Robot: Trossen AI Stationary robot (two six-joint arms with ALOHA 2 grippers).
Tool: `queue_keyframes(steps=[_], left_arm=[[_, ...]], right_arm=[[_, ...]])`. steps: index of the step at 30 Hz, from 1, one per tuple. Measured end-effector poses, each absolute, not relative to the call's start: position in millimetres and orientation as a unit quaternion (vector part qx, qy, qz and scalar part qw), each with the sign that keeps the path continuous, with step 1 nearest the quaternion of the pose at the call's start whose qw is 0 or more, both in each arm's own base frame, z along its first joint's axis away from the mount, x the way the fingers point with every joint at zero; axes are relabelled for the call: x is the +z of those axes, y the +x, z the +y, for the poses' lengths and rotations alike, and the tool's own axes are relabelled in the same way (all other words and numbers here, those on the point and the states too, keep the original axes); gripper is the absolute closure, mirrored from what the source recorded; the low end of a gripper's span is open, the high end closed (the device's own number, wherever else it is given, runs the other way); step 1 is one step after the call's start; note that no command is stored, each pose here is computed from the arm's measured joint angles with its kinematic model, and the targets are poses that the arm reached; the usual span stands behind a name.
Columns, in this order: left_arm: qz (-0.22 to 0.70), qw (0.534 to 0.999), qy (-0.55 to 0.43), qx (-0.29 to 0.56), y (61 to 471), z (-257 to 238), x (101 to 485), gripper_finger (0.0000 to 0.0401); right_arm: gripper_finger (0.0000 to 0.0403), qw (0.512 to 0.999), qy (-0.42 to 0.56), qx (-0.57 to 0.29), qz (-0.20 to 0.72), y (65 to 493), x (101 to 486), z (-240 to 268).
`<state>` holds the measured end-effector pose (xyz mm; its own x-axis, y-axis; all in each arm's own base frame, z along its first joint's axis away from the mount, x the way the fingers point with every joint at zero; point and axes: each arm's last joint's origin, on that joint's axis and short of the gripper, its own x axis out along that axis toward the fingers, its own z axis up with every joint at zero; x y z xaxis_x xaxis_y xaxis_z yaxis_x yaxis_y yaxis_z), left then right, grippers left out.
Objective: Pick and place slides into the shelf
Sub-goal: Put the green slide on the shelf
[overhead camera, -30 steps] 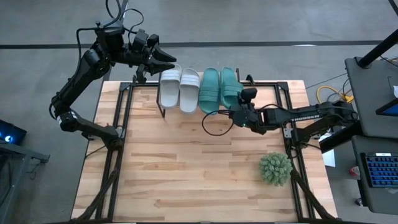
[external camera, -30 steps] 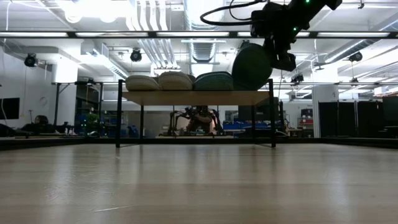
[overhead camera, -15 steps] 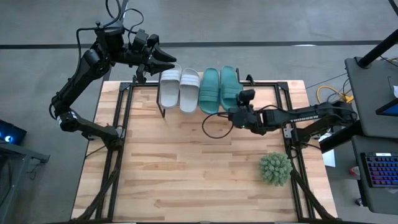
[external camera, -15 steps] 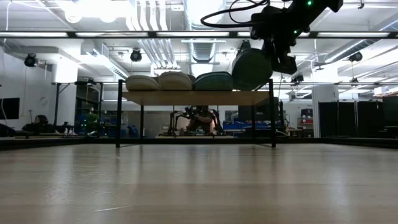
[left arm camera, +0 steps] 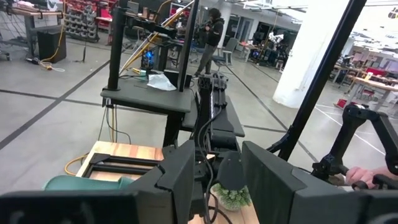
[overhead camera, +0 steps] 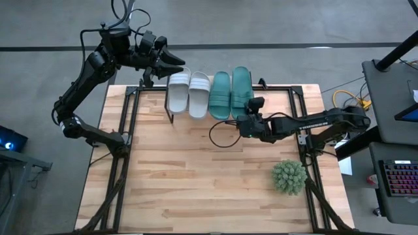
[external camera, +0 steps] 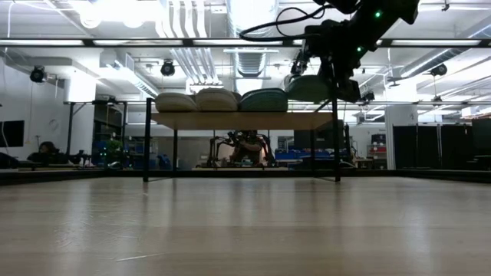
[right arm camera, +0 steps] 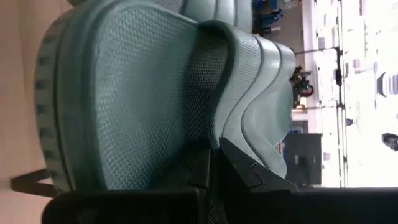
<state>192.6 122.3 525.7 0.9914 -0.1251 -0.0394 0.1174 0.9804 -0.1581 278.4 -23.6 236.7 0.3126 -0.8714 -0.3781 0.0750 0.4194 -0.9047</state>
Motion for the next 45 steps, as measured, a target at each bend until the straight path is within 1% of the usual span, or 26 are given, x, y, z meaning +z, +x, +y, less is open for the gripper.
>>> queue_keyframes(steps=[2,7,11,15,22,29,33,35,40,45], left_arm=[[0.025,0.995,-0.080,-0.061,192.6,122.3,525.7,0.0283],[0.025,0.995,-0.080,-0.061,192.6,122.3,525.7,0.0283],[0.025,0.995,-0.080,-0.061,192.6,122.3,525.7,0.0283],[0.025,0.995,-0.080,-0.061,192.6,122.3,525.7,0.0283],[0.024,0.995,-0.080,-0.061,192.6,122.3,525.8,0.0283],[0.024,0.995,-0.080,-0.061,192.6,122.3,525.8,0.0283],[0.024,0.995,-0.079,-0.061,192.6,122.3,525.8,0.0283],[0.024,0.995,-0.079,-0.061,192.6,122.3,525.8,0.0283],[0.024,0.995,-0.079,-0.061,192.6,122.3,525.8,0.0283],[0.024,0.995,-0.079,-0.061,192.6,122.3,525.8,0.0283]], right_arm=[[0.0394,0.690,-0.417,-0.352,0.476,276.2,238.9,-24.2],[0.0394,0.660,-0.446,-0.354,0.489,269.5,244.7,-25.6],[0.0394,0.660,-0.449,-0.357,0.485,265.3,251.7,-26.4],[0.0394,0.688,-0.424,-0.358,0.468,264.6,255.0,-26.1],[0.0394,0.752,-0.343,-0.373,0.422,269.6,264.1,-25.3],[0.0394,0.787,-0.269,-0.401,0.384,271.6,269.1,-26.6],[0.0394,0.814,-0.196,-0.416,0.355,271.9,268.2,-27.9],[0.0394,0.818,-0.177,-0.423,0.348,272.4,266.1,-28.1],[0.0394,0.815,-0.178,-0.424,0.354,274.4,261.8,-28.6],[0.0394,0.823,-0.167,-0.409,0.356,275.0,261.1,-28.6]])
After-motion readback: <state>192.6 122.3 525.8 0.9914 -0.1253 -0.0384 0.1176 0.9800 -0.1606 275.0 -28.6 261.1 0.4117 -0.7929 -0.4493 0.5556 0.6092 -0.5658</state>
